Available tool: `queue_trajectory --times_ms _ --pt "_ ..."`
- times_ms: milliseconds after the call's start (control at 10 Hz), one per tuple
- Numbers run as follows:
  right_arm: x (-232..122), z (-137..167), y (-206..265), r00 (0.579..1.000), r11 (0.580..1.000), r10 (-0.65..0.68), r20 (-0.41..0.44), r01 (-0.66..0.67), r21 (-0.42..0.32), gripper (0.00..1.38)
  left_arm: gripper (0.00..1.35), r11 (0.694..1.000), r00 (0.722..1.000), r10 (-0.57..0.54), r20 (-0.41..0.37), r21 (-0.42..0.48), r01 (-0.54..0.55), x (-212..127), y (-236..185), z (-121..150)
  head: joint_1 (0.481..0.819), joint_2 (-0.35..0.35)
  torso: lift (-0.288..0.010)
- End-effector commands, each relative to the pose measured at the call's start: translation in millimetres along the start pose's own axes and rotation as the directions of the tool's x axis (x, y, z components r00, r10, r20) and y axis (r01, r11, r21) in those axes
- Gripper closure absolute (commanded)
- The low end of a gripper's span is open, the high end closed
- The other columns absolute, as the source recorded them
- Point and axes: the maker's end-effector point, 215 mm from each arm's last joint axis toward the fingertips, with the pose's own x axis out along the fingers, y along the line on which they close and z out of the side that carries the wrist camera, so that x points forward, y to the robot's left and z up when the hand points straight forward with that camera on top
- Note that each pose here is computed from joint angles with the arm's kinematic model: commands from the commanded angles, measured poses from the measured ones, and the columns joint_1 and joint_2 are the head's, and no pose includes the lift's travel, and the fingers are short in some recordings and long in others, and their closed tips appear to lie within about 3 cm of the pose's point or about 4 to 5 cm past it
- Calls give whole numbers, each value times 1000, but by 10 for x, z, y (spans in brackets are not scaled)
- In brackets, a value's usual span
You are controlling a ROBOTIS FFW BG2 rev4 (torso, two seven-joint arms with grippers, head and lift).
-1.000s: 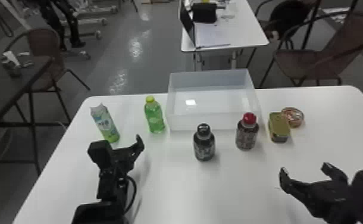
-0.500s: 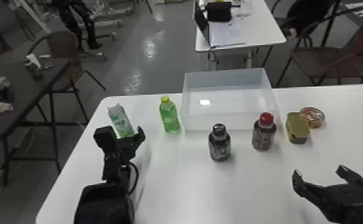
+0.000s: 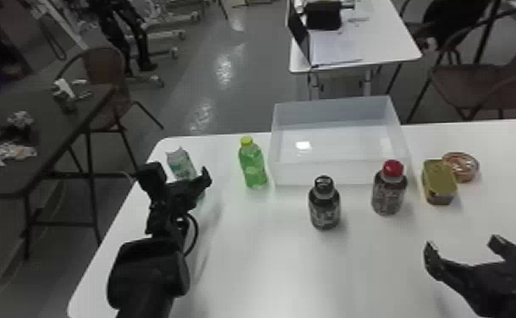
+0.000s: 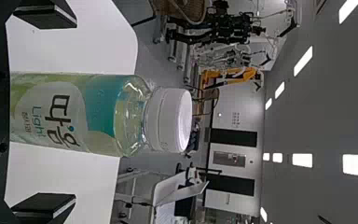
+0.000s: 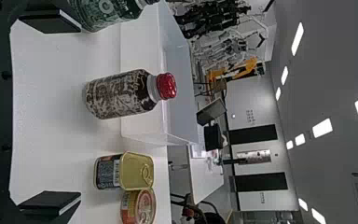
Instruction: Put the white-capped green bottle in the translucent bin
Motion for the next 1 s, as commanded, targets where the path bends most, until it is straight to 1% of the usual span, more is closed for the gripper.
queue_trajectory --times_ms 0,200,400,500,700,800,900 --pt "22 -13 16 1000 1000 7 -2 -7 2 38 -2 1000 998 -24 -51 -3 24 103 -33 -83 695 265 -92" --pt "45 -10 38 1000 1000 13 0 -13 6 38 -2 999 995 -37 -93 8 38 161 -46 -160 695 261 -92" --pt "52 -15 57 1000 1000 18 1 -18 10 38 -2 999 995 -22 -95 28 24 166 61 -151 695 264 -92" --pt "54 -22 69 1000 1000 20 0 -20 12 38 -2 999 997 -9 -76 44 12 161 148 -115 695 270 -92" --pt "74 -37 82 1000 999 25 0 -25 26 39 9 999 999 6 -44 47 -4 158 312 -88 695 284 -92" --pt "87 -48 100 1000 999 30 0 -30 31 38 -2 998 999 -9 -51 63 12 181 336 -97 695 295 -92" --pt "83 -36 90 999 999 33 4 -33 30 39 71 996 997 -49 -55 74 53 236 271 -86 695 302 -92"
